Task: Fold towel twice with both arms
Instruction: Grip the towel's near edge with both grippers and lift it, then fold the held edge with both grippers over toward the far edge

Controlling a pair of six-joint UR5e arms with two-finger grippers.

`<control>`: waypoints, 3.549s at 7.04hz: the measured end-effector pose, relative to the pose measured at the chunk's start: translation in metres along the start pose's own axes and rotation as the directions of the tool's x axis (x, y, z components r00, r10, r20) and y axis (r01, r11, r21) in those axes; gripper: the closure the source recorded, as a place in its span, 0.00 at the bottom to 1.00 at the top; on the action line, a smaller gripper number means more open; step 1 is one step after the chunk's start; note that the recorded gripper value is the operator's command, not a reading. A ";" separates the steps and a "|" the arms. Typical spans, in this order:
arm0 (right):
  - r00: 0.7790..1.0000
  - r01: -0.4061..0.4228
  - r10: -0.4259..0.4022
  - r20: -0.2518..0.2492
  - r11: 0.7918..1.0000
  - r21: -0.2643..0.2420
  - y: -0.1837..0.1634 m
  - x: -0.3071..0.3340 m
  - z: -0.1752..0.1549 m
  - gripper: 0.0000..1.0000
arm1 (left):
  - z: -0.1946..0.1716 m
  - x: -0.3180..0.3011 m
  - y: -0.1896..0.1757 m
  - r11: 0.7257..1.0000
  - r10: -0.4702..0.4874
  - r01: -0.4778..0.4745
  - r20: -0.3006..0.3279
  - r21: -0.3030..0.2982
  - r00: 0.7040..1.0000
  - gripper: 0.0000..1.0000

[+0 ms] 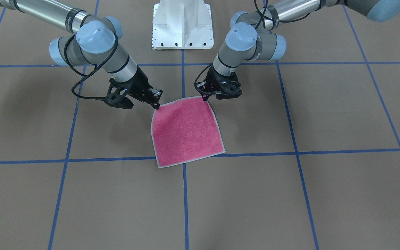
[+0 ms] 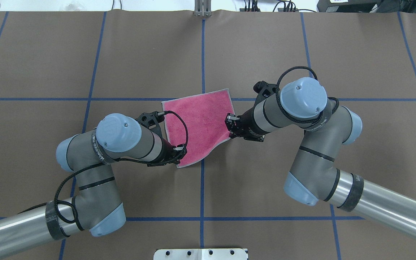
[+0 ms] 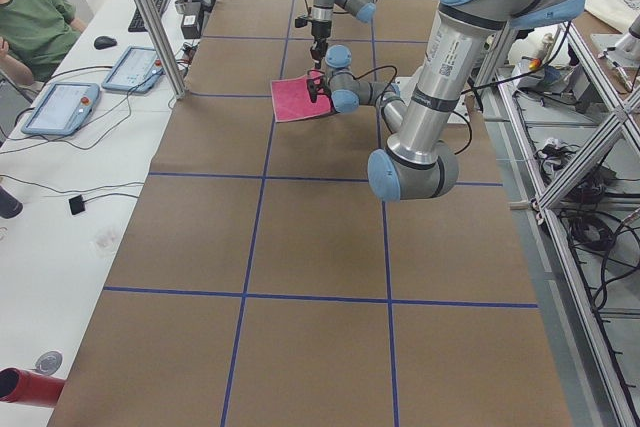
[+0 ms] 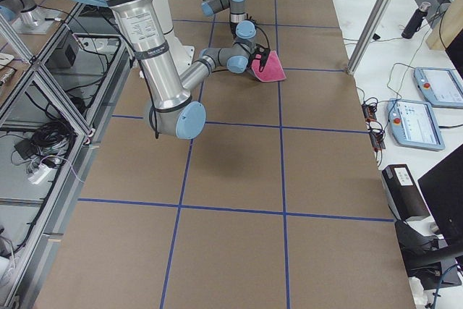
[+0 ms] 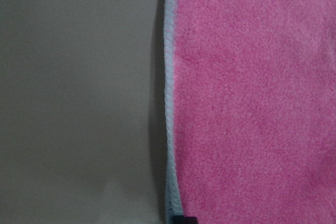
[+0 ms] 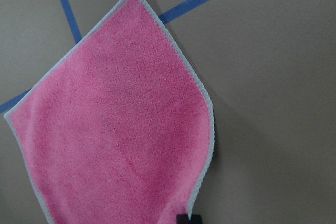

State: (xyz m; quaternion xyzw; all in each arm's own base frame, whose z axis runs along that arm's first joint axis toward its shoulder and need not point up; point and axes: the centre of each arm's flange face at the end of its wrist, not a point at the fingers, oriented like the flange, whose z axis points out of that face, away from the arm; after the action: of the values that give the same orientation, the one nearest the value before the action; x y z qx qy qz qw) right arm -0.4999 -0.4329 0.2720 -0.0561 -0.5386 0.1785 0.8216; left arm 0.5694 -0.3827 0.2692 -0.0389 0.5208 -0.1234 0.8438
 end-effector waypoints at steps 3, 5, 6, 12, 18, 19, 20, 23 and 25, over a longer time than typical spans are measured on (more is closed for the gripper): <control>1.000 0.004 -0.003 0.013 1.000 -0.029 0.003 -0.002 -0.010 1.00 | -0.017 0.005 -0.006 1.000 -0.001 0.001 -0.022 0.008 1.000 1.00; 1.000 0.007 -0.006 0.022 0.999 -0.046 0.006 -0.003 -0.017 1.00 | -0.022 0.003 -0.010 1.000 -0.005 0.005 -0.025 0.002 1.000 1.00; 1.000 0.009 -0.008 0.025 0.999 -0.049 0.008 -0.001 -0.021 1.00 | -0.026 -0.001 -0.013 1.000 -0.010 0.009 -0.025 -0.011 1.000 1.00; 0.996 -0.076 0.079 0.034 0.994 -0.083 0.029 0.004 -0.030 1.00 | -0.069 -0.004 0.009 0.997 -0.017 0.017 0.008 -0.069 1.000 1.00; 0.996 -0.091 0.091 0.016 0.996 -0.016 0.003 0.002 -0.003 1.00 | -0.062 0.023 -0.054 0.998 -0.057 0.057 0.014 0.008 0.998 1.00; 0.996 -0.087 0.087 0.027 0.996 -0.007 -0.002 0.004 0.003 1.00 | -0.065 0.025 -0.065 0.998 -0.066 0.065 0.013 0.023 0.998 1.00; 0.996 -0.086 0.086 0.035 0.996 0.001 -0.006 0.005 0.005 1.00 | -0.066 0.024 -0.077 0.997 -0.076 0.075 0.018 0.036 0.997 1.00; 0.994 -0.098 0.097 0.039 0.995 0.026 -0.025 0.002 0.008 1.00 | -0.061 0.014 -0.100 0.994 -0.090 0.087 0.043 0.058 0.995 1.00; 0.993 -0.110 0.109 0.035 0.993 0.042 -0.037 0.003 0.007 1.00 | -0.054 0.011 -0.104 0.994 -0.098 0.095 0.057 0.059 0.994 1.00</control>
State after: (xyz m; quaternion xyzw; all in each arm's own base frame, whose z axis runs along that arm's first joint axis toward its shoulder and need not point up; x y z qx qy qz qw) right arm -0.4969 -0.4674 0.2879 -0.0644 -0.5441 0.2361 0.8026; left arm 0.5090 -0.4826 0.2553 -0.0439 0.4891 -0.1777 0.8528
